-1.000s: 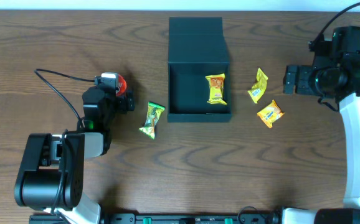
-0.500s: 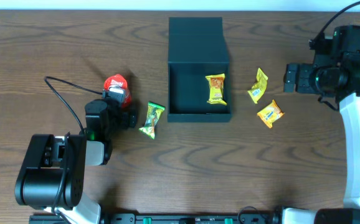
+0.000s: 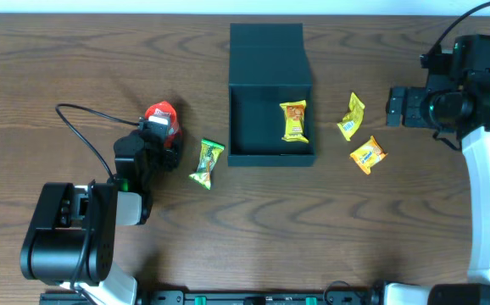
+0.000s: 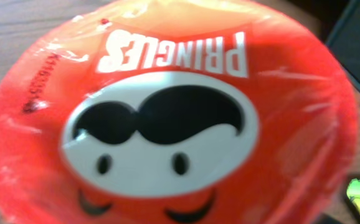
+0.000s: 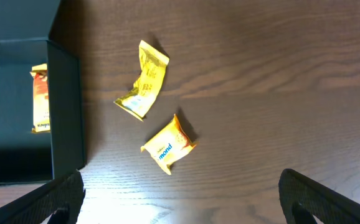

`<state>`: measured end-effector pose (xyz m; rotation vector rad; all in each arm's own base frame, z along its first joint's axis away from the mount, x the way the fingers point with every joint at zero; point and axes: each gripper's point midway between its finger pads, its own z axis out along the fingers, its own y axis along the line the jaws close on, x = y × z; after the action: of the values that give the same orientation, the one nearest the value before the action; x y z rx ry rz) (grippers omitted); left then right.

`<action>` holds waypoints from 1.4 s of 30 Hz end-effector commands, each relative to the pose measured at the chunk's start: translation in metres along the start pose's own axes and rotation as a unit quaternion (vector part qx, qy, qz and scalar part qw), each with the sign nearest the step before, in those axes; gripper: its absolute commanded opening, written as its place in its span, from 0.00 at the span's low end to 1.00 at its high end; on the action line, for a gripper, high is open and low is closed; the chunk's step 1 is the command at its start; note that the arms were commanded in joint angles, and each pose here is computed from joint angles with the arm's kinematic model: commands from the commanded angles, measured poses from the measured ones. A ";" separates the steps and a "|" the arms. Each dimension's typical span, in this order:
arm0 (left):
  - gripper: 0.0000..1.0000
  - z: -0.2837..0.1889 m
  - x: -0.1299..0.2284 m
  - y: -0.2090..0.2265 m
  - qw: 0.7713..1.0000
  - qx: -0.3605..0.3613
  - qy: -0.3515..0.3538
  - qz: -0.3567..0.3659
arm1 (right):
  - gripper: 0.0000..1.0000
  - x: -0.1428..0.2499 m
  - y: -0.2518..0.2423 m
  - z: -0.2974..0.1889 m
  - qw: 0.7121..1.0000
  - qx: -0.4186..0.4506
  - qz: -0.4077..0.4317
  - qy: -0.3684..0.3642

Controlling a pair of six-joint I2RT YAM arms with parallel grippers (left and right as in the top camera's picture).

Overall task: Pack container
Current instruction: 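Lift the Pringles can with the left gripper and carry it over the box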

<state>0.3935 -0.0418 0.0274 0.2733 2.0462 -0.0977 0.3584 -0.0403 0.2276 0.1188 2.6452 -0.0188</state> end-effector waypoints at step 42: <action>0.56 -0.119 -0.107 -0.061 0.997 0.012 0.064 -0.037 | 0.99 -0.009 0.004 0.001 1.000 -0.018 -0.003 -0.013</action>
<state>0.3199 -0.0908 0.1496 0.2587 2.2171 -0.1423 0.3633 -0.0375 0.2302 0.1071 2.6230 0.0041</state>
